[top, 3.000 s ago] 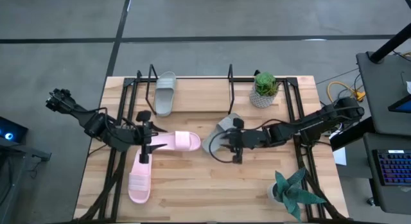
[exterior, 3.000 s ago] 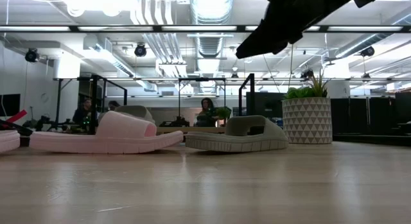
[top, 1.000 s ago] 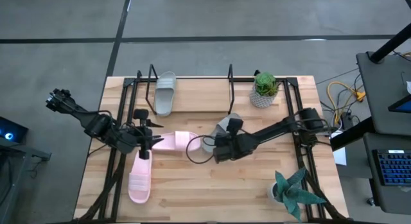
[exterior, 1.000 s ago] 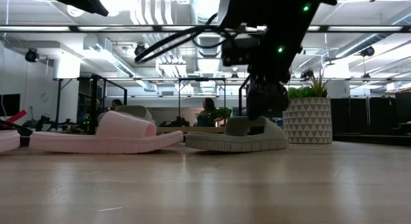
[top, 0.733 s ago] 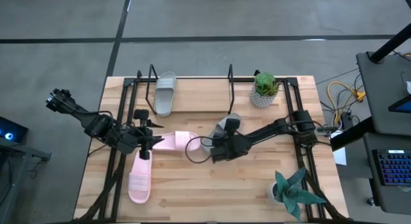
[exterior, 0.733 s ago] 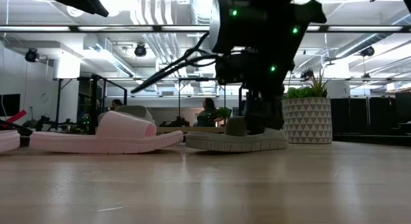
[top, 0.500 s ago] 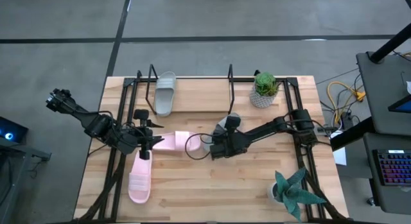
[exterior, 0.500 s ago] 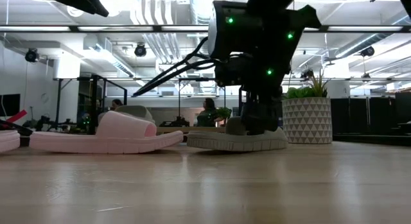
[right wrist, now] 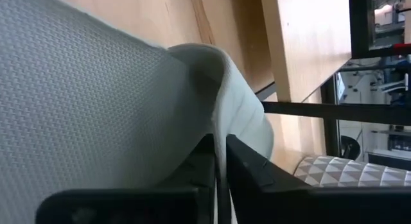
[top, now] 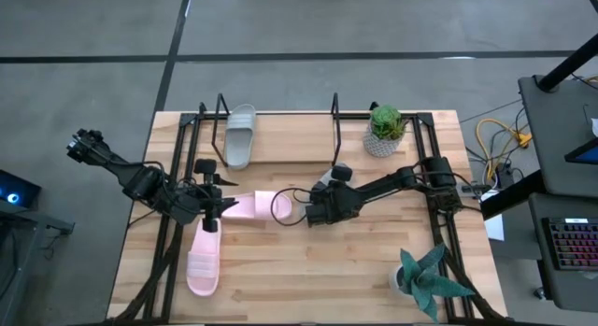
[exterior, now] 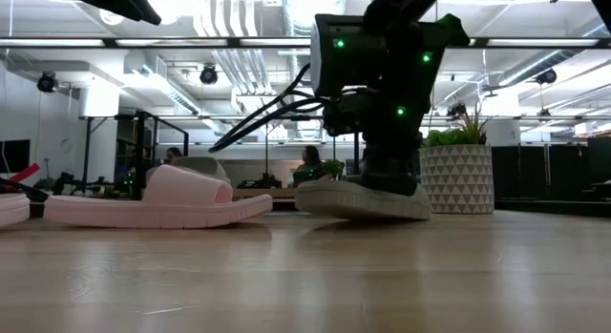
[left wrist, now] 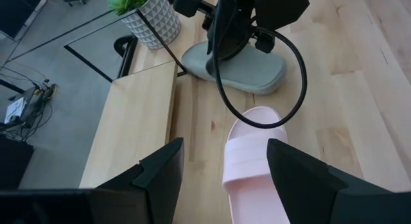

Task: Pick and place slides into the shelf
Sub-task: Put the gray slipper on the shelf

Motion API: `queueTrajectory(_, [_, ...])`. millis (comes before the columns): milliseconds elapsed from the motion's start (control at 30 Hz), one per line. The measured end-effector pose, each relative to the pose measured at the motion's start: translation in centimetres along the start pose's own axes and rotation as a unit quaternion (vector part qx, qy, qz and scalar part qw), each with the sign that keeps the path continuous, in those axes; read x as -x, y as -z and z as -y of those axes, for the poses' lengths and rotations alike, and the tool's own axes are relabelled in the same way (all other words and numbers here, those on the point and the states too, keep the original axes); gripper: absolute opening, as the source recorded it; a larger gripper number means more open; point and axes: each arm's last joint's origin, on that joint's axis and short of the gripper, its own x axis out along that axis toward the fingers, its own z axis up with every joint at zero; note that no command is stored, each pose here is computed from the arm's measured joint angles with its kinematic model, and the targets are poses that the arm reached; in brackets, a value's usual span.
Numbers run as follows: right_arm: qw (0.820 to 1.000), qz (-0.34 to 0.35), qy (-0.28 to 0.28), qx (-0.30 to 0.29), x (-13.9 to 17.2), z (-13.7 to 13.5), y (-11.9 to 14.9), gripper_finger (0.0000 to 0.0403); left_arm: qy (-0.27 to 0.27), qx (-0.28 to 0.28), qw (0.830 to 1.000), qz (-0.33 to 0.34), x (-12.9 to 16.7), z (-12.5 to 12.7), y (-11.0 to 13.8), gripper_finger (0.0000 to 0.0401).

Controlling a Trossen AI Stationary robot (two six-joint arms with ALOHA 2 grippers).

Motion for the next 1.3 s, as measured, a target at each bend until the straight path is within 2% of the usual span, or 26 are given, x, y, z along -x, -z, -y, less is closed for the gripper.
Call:
queueTrajectory(133, [1.000,-0.003,-0.003,0.003,0.3,0.2,0.1,0.0012,-0.003,-0.003,1.000,-0.002,-0.2,0.1,-0.1,0.0208])
queueTrajectory(267, [1.000,0.009,-0.015,-0.002,1.5,0.8,0.1,0.0010,-0.029,-0.012,1.000,-0.005,-0.5,0.3,-0.2,0.0208])
queueTrajectory(567, [0.994,0.085,-0.073,-0.012,7.1,2.8,0.6,0.0010,-0.027,0.003,0.999,0.016,-1.3,1.0,-1.1,0.0208])
queueTrajectory(700, [0.985,0.135,-0.101,-0.018,9.9,3.4,1.1,0.0009,-0.025,-0.028,0.999,0.018,-2.1,1.8,-1.6,0.0208])
queueTrajectory(933, [0.965,0.220,-0.141,0.008,13.6,4.1,1.5,0.0009,-0.034,-0.109,0.993,0.035,-4.1,3.5,-2.9,0.0208])
queueTrajectory(1100, [0.957,0.243,-0.154,0.020,14.4,4.3,1.5,0.0009,-0.049,-0.166,0.983,0.067,-5.6,4.8,-4.2,0.0208])
queueTrajectory(1300, [0.951,0.275,-0.140,0.021,14.7,4.4,0.8,0.0009,-0.066,-0.215,0.968,0.109,-7.7,6.7,-5.7,0.0208])
